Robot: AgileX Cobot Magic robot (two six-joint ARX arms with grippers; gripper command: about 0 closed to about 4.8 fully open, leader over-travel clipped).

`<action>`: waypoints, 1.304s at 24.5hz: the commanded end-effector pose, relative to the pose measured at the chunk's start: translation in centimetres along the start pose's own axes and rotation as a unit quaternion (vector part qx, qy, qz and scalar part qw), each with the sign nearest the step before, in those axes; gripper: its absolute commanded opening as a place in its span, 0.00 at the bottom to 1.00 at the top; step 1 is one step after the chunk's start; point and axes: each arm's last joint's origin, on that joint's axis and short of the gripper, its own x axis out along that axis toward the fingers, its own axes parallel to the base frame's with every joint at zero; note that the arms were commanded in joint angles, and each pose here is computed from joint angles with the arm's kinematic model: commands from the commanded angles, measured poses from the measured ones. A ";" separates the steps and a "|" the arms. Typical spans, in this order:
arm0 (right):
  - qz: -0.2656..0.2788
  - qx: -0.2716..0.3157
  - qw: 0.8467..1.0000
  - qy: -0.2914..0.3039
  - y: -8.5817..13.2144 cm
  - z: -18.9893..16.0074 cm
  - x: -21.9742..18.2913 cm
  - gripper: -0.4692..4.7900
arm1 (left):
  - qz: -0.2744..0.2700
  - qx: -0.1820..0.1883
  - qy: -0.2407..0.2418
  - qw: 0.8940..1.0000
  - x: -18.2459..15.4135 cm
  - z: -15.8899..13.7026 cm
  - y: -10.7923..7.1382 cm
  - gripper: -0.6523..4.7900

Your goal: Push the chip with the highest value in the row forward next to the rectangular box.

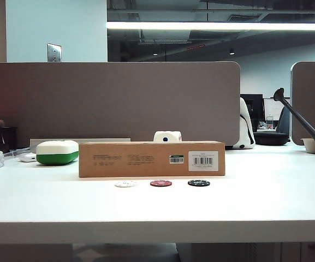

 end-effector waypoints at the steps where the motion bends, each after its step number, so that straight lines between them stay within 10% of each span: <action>1: 0.001 0.001 1.000 -0.006 0.0 0.0 0.0 0.08 | -0.002 0.000 -0.006 1.000 0.0 0.2 0.0 0.11; 14: 0.001 0.001 1.000 -0.006 0.0 0.0 0.0 0.08 | -0.023 0.001 0.009 1.000 0.2 0.0 -0.6 0.11; 19: 0.002 0.005 1.000 -0.006 0.0 0.0 0.0 0.08 | -0.131 0.010 0.052 0.990 0.3 -0.7 -3.0 0.11; 25: 0.069 0.221 0.973 0.016 0.4 -0.1 0.0 0.08 | -0.184 0.016 0.060 0.981 0.1 -0.9 -4.1 0.11; 32: 0.100 0.297 0.947 -0.073 0.5 2.2 -0.3 0.08 | -0.184 0.019 0.078 0.980 0.3 -1.2 -4.2 0.11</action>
